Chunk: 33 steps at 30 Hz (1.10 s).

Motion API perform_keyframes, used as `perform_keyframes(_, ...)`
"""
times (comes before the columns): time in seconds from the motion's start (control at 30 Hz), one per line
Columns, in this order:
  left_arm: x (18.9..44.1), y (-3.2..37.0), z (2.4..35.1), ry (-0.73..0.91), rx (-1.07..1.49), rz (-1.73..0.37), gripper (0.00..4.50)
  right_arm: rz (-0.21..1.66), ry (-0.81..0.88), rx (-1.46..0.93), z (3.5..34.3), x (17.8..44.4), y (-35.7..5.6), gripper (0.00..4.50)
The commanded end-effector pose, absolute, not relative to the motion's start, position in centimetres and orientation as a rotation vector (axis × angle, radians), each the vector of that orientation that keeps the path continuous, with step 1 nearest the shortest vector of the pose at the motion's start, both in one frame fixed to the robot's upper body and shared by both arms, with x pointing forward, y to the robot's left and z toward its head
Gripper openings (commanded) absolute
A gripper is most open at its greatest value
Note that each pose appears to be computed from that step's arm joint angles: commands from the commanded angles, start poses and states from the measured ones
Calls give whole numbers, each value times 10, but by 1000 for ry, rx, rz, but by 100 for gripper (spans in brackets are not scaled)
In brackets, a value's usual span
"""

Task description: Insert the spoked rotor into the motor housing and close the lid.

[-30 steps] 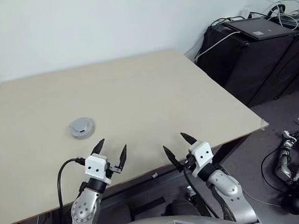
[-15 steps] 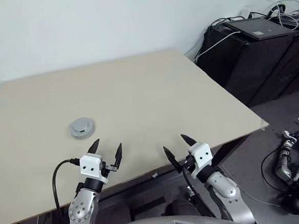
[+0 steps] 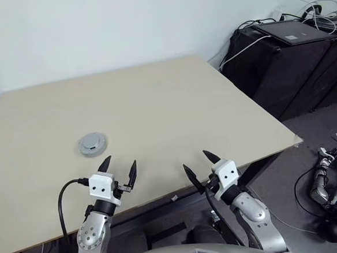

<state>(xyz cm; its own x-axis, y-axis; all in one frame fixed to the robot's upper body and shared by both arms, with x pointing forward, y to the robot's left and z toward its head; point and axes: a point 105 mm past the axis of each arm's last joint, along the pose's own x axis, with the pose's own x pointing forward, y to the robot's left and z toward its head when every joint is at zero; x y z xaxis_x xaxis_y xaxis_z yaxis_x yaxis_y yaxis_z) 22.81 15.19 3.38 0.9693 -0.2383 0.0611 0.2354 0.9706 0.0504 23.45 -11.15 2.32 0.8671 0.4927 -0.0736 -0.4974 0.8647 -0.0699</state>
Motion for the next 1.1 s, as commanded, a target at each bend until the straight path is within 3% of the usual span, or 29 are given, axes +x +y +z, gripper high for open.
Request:
perform_keyframes(0.03, 232, 155, 42, -101, 48, -226, 445, 520, 6, -86, 36, 239, -110, 450)
perform_keyframes(1.1, 233, 152, 41, -97, 44, -244, 445, 532, 13, -87, 37, 239, -108, 450)
